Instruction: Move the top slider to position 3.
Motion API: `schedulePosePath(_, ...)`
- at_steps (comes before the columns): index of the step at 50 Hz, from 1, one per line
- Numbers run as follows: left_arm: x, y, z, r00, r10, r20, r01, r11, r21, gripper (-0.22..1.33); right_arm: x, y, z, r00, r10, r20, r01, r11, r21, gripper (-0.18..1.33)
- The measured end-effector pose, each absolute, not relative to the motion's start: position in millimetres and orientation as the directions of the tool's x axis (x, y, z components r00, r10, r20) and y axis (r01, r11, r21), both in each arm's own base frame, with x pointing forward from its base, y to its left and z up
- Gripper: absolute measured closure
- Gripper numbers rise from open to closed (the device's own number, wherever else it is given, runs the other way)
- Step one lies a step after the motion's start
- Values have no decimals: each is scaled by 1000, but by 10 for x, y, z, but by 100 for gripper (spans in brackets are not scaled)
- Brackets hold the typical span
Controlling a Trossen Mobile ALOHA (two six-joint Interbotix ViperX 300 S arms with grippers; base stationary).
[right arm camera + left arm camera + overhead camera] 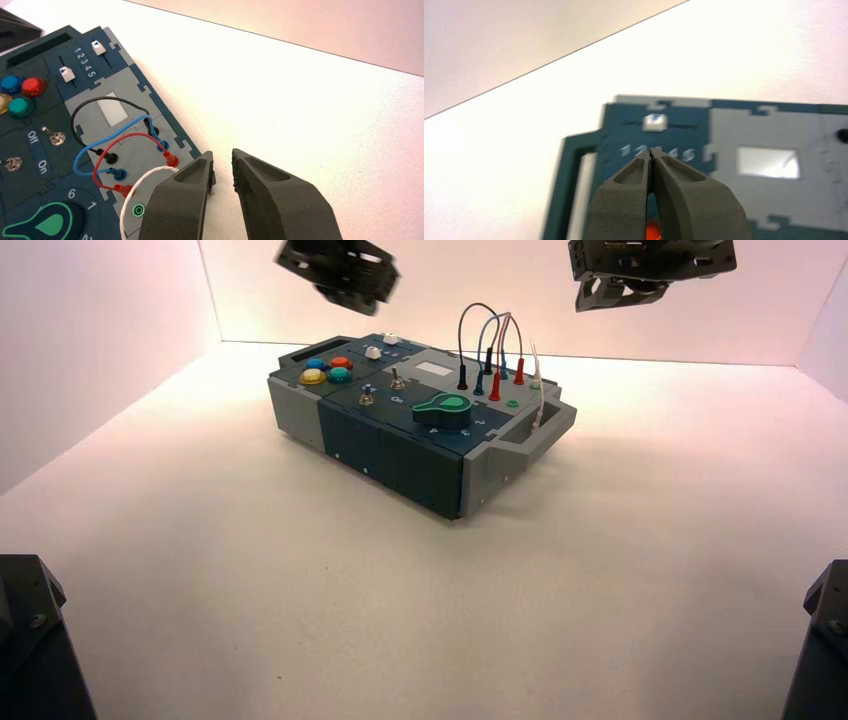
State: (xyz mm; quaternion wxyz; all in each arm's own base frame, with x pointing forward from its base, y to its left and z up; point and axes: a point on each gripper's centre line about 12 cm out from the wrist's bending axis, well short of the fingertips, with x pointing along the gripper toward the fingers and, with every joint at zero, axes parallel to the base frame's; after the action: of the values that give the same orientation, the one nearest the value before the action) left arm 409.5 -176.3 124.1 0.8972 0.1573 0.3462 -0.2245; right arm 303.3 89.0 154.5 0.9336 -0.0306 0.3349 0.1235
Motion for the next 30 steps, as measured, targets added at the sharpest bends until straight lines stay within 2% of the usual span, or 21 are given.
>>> schedulePosePath(30,3973,-1444,1363,727,-256,-638,443,884,150,127,3032,890,1544,744,210,-634,-251,968,26,67)
